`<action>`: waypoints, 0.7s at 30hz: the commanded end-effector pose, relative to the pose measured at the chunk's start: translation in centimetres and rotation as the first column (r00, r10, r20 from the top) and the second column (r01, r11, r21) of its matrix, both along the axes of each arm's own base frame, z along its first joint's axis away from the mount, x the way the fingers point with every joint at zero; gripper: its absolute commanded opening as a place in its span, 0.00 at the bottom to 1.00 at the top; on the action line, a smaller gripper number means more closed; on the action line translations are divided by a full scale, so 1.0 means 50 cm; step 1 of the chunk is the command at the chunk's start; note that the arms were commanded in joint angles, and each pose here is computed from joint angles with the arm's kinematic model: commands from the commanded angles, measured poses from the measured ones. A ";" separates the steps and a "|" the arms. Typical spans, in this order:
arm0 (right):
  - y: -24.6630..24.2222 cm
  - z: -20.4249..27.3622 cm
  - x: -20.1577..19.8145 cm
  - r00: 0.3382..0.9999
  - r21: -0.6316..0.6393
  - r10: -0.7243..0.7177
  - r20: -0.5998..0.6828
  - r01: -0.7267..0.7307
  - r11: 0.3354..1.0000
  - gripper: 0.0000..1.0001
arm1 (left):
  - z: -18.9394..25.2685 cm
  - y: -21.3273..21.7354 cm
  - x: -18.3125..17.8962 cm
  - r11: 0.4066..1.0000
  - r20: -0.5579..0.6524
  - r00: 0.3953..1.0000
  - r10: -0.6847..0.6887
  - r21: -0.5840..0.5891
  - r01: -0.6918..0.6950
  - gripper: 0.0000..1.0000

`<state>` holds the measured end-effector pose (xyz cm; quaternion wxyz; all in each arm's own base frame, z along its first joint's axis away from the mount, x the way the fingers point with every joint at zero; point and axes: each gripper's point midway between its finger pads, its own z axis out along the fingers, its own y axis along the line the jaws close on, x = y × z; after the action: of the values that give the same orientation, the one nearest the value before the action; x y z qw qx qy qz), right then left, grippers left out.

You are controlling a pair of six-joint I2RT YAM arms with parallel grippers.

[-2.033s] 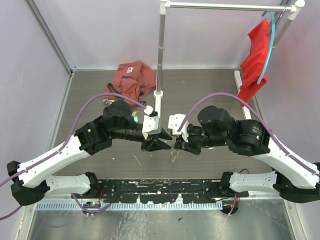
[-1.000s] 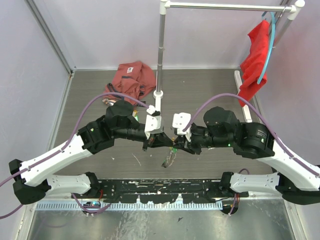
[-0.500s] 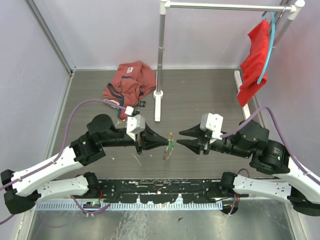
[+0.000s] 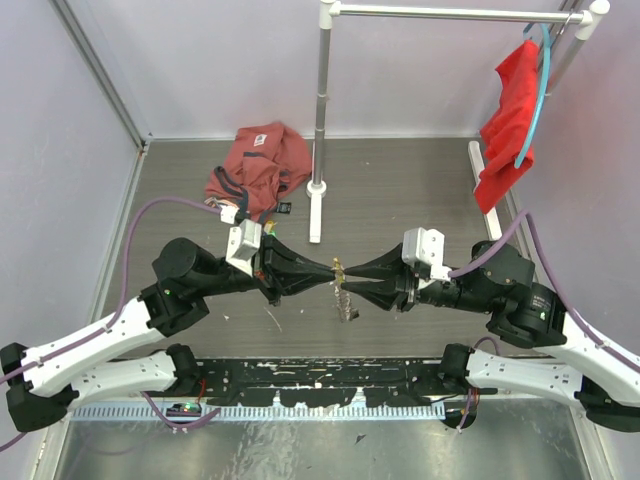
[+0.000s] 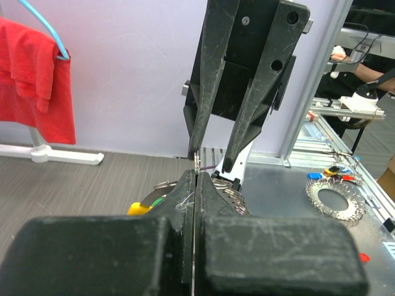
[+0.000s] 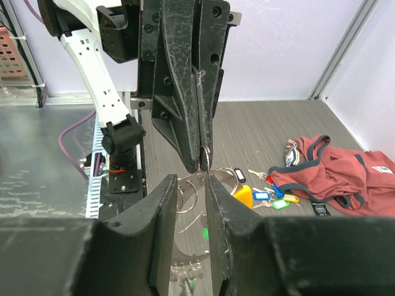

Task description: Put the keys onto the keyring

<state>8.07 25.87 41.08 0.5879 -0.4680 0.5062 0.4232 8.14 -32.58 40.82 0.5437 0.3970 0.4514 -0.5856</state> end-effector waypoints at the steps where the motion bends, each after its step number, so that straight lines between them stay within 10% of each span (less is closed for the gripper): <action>1: 0.005 0.041 -0.010 0.999 0.070 0.029 0.020 -0.030 0.997 0.30 | 0.051 0.009 -0.015 0.996 0.034 0.999 -0.023 -0.089 0.026 0.00; 21: 0.007 0.038 -0.003 1.000 0.066 0.015 0.021 -0.016 0.998 0.30 | 0.054 0.000 -0.036 0.991 0.053 0.994 -0.098 -0.082 0.102 0.00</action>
<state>7.95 26.03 41.41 0.5890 -0.4666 0.5011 0.4292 7.09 -32.90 41.42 0.5300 0.4089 0.4263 -0.6085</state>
